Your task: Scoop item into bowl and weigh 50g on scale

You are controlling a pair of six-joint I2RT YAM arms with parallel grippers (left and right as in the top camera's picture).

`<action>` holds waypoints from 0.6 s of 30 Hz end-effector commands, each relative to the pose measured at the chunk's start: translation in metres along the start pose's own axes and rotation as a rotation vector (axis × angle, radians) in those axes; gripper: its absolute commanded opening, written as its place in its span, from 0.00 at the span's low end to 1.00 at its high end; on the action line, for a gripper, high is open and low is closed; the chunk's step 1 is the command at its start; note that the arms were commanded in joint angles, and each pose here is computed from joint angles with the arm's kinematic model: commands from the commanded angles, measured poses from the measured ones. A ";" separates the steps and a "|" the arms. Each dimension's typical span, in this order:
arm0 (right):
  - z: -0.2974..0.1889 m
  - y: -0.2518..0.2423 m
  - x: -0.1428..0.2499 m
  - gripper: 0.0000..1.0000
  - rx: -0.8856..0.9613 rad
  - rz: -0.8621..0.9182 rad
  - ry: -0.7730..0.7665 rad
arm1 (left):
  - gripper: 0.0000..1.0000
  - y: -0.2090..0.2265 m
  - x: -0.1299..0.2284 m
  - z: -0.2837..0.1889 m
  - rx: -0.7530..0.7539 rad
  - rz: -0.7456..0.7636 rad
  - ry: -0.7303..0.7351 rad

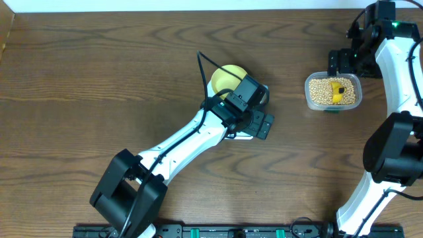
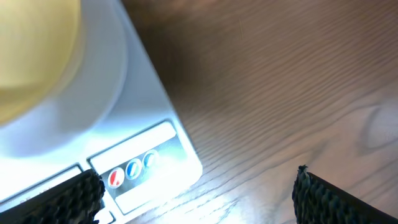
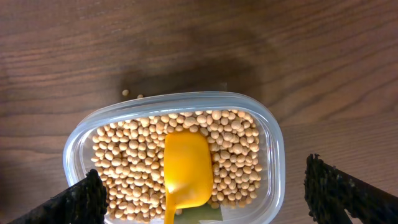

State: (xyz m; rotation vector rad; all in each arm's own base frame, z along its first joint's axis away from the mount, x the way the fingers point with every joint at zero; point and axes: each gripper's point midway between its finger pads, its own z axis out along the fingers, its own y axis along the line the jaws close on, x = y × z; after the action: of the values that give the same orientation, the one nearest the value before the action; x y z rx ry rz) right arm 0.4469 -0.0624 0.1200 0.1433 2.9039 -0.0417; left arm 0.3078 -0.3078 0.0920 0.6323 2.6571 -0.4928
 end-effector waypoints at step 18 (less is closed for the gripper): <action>-0.001 -0.002 -0.003 0.99 0.009 -0.003 -0.008 | 0.98 0.013 0.030 0.023 0.058 -0.015 0.220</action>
State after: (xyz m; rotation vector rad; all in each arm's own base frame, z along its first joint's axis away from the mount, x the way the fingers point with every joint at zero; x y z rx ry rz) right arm 0.4469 -0.0624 0.1200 0.1433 2.9039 -0.0417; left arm 0.2848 -0.2916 0.0465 0.6562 2.9159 -0.5445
